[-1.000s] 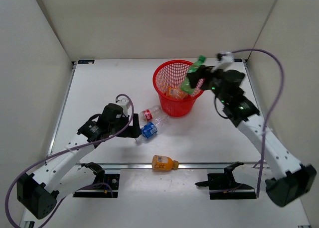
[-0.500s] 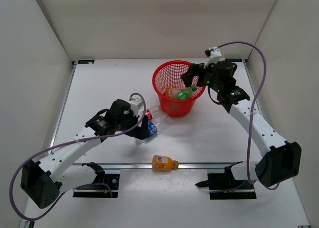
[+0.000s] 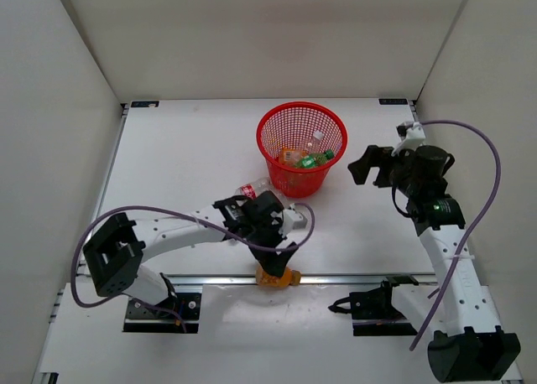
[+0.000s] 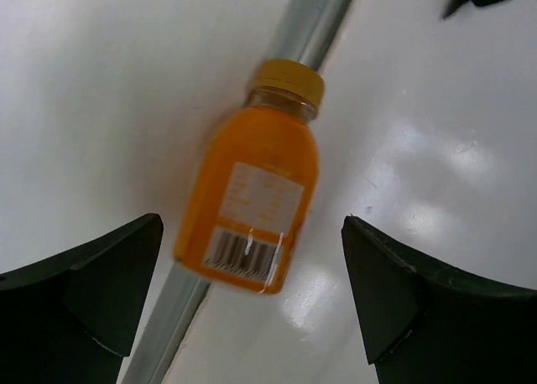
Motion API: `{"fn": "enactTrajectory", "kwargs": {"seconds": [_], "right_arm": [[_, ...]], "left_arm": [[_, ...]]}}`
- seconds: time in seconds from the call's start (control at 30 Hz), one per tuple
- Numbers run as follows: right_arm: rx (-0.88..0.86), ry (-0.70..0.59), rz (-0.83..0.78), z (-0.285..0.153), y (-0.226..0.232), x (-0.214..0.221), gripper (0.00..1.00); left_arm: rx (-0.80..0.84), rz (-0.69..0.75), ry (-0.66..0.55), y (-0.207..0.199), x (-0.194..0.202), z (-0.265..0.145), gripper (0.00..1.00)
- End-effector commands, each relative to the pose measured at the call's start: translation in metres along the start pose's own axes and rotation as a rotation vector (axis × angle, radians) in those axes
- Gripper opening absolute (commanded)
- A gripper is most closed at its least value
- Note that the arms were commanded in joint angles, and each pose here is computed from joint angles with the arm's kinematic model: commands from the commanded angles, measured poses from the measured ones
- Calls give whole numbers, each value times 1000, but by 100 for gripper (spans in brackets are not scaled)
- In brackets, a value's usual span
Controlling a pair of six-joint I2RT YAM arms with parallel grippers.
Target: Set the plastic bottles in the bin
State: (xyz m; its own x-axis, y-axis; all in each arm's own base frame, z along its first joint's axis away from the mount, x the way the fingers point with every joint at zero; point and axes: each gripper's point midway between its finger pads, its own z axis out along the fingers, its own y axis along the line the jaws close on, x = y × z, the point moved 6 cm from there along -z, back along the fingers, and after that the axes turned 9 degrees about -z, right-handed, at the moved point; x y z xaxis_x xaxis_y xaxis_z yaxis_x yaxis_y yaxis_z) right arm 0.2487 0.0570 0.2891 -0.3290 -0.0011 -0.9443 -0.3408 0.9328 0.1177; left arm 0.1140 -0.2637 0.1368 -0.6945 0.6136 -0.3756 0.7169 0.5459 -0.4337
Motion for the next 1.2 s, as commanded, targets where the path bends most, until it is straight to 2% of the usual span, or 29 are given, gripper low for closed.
{"fn": "enactTrajectory", "kwargs": {"seconds": [0.0, 0.17, 0.33, 0.5, 0.57, 0.63, 0.67, 0.73, 0.8, 0.93, 1.03, 1.1, 1.13, 1.17], "right_arm": [[-30, 86, 37, -11, -2, 32, 99], [-14, 92, 50, -17, -3, 53, 99], [41, 121, 69, -20, -8, 64, 100], [51, 130, 68, -23, -9, 70, 99], [62, 112, 71, -26, -10, 69, 99], [68, 120, 77, -27, -11, 73, 99], [67, 105, 77, -27, -11, 69, 99], [59, 94, 77, -27, -9, 67, 99], [61, 77, 76, -27, -9, 64, 99], [65, 78, 83, -25, -10, 65, 99], [86, 83, 85, -24, -14, 63, 99], [100, 93, 94, -24, -16, 66, 100], [112, 92, 91, -24, -18, 66, 99], [109, 117, 101, -22, -19, 73, 100]], "left_arm": [[61, 97, 19, -21, -2, 8, 99], [-8, 141, 6, -20, -4, 32, 99], [14, 130, 129, -12, 25, 55, 99], [-14, 144, 149, -13, 32, 56, 96], [-86, 143, 131, -7, 30, 54, 84], [-96, 155, 118, -8, 28, 48, 66], [-87, 141, 103, -9, 23, 44, 60], [-67, 122, 29, -14, 9, 30, 54], [-59, 120, -102, -25, -17, 11, 50], [28, 158, -364, -57, -58, -43, 52], [14, 106, -647, -65, -103, -97, 46], [35, 69, -820, -61, -130, -131, 36], [20, 55, -919, -55, -148, -153, 43], [11, 32, -972, -56, -159, -165, 45]]}}
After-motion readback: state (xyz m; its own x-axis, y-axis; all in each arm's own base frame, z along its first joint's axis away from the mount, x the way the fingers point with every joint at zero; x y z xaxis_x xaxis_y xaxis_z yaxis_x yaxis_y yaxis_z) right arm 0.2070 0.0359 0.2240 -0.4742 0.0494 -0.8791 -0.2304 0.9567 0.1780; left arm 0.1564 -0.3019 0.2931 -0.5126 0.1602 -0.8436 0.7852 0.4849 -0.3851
